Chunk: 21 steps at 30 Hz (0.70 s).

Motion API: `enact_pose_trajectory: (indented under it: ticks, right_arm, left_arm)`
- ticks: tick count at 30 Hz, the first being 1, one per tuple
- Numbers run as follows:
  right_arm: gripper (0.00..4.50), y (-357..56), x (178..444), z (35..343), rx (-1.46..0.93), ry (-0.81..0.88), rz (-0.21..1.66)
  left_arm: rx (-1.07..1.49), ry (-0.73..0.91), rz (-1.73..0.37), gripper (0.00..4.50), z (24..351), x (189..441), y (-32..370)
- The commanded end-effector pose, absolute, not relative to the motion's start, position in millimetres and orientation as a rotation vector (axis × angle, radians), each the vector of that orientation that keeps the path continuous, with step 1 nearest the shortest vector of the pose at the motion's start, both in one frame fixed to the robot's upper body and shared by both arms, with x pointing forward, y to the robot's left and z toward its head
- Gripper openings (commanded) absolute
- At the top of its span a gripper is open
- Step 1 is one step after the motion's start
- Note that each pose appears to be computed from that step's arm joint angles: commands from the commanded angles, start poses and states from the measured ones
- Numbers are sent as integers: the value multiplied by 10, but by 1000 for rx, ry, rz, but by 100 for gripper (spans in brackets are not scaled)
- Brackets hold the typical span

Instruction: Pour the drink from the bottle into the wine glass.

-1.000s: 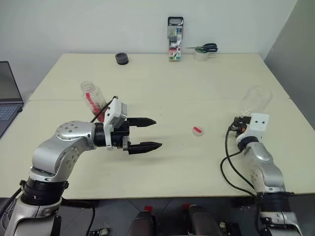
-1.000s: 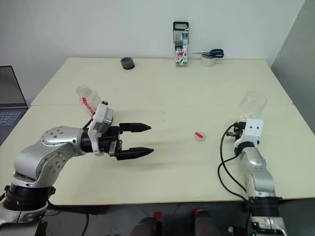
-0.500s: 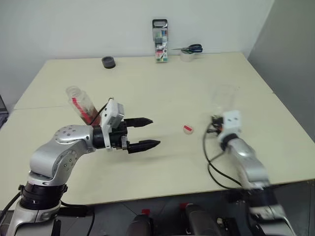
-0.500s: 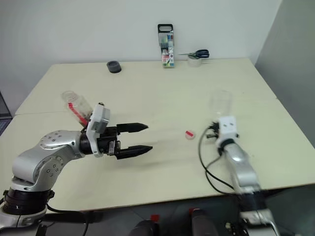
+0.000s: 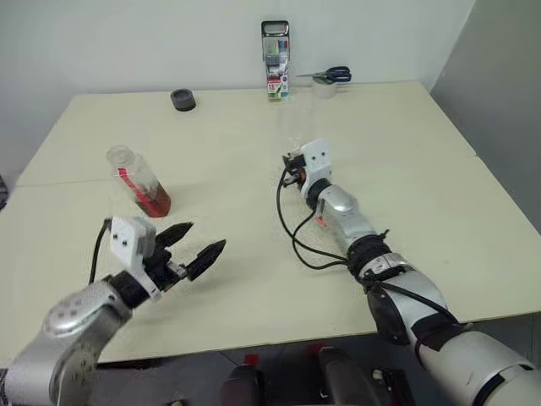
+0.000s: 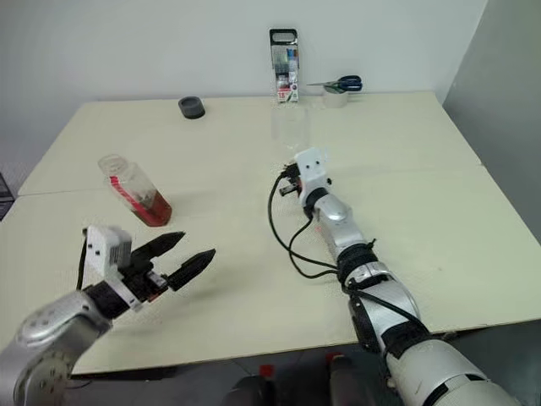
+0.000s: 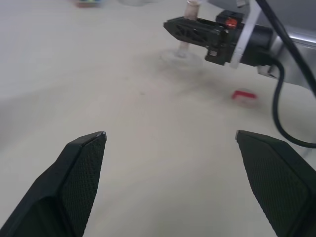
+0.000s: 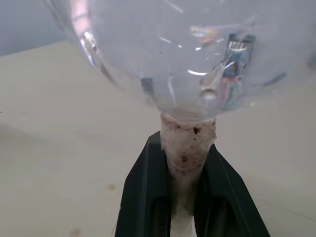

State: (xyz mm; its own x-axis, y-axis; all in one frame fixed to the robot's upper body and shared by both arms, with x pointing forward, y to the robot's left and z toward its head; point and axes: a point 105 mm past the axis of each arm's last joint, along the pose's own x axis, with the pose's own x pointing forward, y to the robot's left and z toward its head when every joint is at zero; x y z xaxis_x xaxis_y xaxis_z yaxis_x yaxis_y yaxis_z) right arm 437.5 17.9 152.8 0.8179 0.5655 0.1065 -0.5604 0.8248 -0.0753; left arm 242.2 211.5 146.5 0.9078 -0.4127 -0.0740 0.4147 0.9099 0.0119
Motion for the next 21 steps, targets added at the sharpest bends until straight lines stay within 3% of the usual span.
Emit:
enact_pose_trajectory:
  ticks: [1,6,19,20,21]
  right_arm:
    - [23,384,4302,1620,-8,-165,650]
    - [23,584,4164,1388,-4,-103,707]
    - [23,525,4081,889,-9,46,618]
    - [93,531,4069,873,-11,48,623]
    - [116,540,4059,868,-16,45,629]
  left_arm:
    - [123,-8,-318,450,1561,2361,2233]
    - [92,-30,-281,450,1540,2339,2269]
    - [96,-33,-334,450,1558,2449,2284]
    - [98,-34,-334,450,1564,2452,2287]
    - [98,-35,-335,450,1568,2453,2288]
